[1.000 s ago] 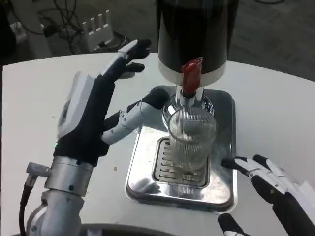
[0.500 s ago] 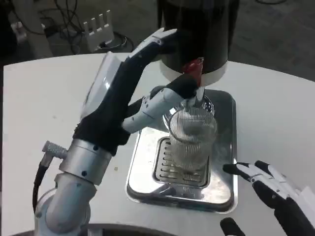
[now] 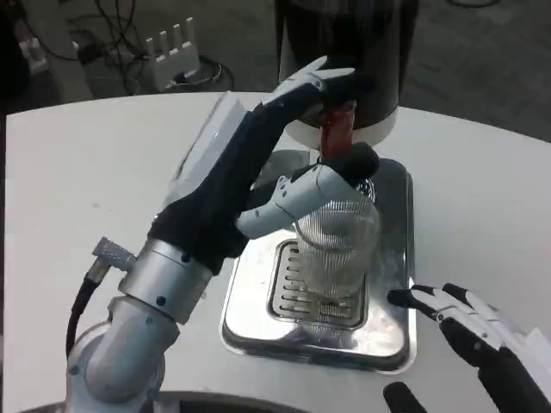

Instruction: Grasp the cup under the faucet to collect the drink, then remove the cup.

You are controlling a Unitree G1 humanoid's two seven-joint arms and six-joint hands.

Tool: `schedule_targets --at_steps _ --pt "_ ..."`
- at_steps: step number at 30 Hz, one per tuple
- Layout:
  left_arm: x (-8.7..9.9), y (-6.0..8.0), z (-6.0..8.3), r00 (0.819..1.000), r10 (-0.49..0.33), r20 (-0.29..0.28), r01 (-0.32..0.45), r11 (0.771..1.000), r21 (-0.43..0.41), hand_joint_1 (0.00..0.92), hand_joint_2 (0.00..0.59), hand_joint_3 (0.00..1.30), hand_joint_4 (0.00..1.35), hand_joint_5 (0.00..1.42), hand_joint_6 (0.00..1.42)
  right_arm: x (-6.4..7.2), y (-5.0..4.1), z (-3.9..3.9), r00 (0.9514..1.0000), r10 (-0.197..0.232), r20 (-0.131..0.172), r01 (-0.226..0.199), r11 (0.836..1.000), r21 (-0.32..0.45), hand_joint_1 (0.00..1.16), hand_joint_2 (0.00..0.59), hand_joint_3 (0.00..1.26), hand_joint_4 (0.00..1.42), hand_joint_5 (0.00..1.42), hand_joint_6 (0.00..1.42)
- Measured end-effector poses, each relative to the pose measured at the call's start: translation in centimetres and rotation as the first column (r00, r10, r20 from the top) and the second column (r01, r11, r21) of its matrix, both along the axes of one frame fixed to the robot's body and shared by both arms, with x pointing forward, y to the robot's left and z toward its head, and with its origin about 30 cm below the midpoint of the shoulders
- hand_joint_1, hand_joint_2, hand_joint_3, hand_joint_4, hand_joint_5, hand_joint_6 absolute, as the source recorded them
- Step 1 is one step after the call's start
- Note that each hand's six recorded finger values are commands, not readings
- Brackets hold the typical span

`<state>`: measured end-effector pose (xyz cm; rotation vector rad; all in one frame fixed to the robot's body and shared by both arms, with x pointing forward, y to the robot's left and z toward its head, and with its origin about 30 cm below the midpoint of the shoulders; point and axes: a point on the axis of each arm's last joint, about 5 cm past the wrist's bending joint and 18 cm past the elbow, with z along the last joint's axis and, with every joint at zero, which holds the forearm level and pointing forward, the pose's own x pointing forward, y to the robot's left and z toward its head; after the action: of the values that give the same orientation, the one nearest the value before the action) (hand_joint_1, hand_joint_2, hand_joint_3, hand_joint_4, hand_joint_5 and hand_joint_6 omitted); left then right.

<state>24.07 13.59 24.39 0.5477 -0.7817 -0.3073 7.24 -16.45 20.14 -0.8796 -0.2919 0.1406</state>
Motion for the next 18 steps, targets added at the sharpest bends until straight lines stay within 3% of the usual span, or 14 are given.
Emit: schedule_targets --at_steps 13,18 --pt "0.16 -0.74 0.04 0.999 -0.039 -0.007 0.04 0.998 0.041 0.0 0.051 0.28 0.07 0.16 0.15 -0.16 0.06 -0.1 0.9999 0.003 -0.012 -0.003 1.0 0.006 0.53 0.456 0.19 0.12 0.03 0.0" --pt "0.09 -0.96 -0.04 0.999 -0.039 0.002 0.039 0.995 0.09 0.0 0.051 0.27 0.06 0.16 0.14 -0.2 0.11 -0.09 1.0 0.003 -0.004 -0.003 1.0 0.011 0.53 0.455 0.19 0.12 0.03 0.0"
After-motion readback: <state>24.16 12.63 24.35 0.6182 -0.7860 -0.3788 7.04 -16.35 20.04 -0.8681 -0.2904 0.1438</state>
